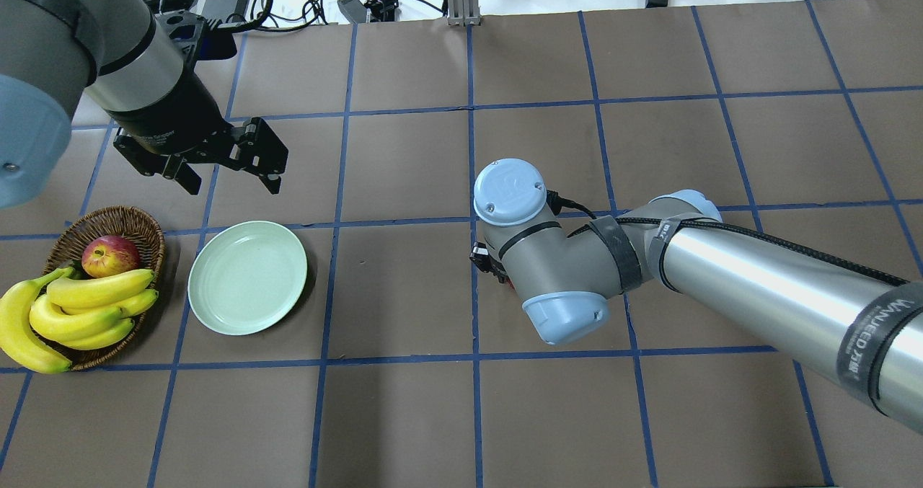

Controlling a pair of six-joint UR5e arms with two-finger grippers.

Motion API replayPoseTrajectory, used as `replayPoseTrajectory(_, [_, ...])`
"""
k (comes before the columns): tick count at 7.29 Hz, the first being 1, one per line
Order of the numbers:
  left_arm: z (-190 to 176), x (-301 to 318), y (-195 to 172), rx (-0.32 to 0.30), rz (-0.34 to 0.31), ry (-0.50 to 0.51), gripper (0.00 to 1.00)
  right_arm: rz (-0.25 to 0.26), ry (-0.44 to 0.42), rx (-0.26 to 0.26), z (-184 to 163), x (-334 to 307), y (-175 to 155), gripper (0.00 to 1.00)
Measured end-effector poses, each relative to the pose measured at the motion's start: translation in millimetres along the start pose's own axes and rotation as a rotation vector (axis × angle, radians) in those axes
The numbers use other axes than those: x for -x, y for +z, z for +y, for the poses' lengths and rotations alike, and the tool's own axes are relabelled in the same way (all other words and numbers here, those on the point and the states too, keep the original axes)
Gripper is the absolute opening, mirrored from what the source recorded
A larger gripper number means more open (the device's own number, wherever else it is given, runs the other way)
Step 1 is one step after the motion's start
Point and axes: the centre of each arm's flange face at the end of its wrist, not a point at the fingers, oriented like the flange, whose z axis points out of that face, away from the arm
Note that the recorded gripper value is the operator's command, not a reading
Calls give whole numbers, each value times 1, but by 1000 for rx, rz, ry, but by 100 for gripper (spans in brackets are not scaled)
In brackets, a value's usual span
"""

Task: Collect all strawberries into plate
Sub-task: 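Lower the right gripper and grasp the nearest red strawberry, then carry the strawberry toward the plate and release it beside the plate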

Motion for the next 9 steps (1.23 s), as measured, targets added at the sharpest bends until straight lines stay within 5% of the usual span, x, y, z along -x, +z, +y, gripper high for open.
replayPoseTrajectory(3, [0,1,2,5,-5,-3,100,2,2,-18,-4,-1,-2,18])
replayPoseTrajectory(7, [0,1,1,4,-6,-3,100,-13,-24,-96,-16,2,-32,11])
replayPoseTrajectory(9, [0,1,1,4,-6,-3,100,-100,10,-110,-12,25,-63,10])
